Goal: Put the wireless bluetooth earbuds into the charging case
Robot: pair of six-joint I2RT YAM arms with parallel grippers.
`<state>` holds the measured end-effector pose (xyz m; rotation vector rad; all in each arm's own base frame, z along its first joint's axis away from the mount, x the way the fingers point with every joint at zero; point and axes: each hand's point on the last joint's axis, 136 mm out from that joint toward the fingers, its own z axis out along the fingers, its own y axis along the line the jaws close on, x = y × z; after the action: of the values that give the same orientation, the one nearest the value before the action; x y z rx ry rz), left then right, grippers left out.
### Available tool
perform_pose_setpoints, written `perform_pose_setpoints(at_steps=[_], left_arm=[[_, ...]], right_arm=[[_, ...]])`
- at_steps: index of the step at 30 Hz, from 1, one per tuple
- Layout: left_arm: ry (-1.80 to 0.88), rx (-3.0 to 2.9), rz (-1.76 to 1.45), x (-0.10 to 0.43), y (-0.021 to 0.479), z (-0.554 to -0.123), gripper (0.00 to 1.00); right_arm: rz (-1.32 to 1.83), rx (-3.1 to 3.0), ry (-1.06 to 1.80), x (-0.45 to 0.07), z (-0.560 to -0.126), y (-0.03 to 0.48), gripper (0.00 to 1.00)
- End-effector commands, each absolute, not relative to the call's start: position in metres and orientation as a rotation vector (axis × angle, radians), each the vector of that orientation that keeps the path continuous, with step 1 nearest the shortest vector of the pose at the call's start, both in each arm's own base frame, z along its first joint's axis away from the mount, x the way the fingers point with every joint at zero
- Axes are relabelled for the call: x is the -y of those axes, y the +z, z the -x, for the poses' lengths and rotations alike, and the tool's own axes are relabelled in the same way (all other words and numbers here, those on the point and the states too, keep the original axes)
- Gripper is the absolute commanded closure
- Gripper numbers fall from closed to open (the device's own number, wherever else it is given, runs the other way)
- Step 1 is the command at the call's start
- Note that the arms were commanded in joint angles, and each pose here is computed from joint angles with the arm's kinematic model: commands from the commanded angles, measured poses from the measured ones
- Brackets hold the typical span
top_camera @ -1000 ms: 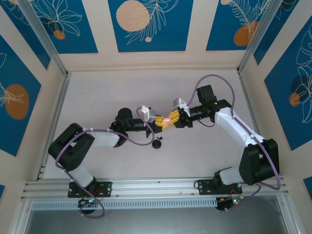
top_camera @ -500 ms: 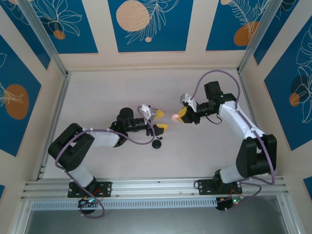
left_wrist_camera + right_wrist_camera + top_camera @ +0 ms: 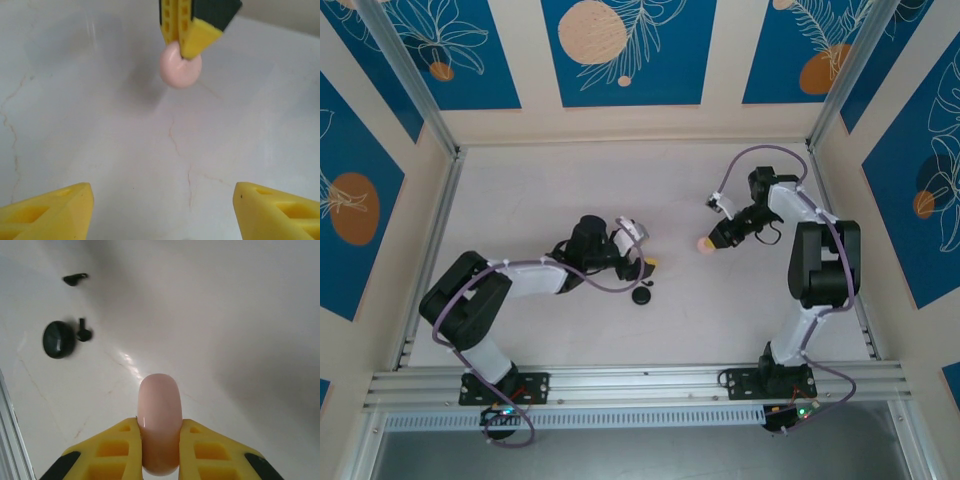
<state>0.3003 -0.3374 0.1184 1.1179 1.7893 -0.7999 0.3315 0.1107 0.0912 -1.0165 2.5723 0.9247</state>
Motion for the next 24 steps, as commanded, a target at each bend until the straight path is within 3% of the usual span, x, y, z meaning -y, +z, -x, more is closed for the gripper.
perform_pose_setpoints(at_steps=[1,8,16,24], left_arm=[[-0.707,-1.902,-1.333,0.325,0.104,-0.290,0.30],[-0.615,-2.054,-1.655,0.303,0.091,-0.270,0.33],[-0.473,-2.126,-1.792,0.282,0.089,-0.263,0.31],[-0.321,-2.169,-1.926,0.265,0.080,-0.250,0.29]], right_arm=[[0.932,-2.680,0.950,-0.099,-0.333,0.084,0.86],[0.852,-2.763,1.040,-0.088,-0.343,0.070,0.85],[0.844,-2.859,1.036,-0.080,-0.344,0.052,0.84],[0.836,-2.927,0.961,-0.068,-0.347,0.040,0.72]])
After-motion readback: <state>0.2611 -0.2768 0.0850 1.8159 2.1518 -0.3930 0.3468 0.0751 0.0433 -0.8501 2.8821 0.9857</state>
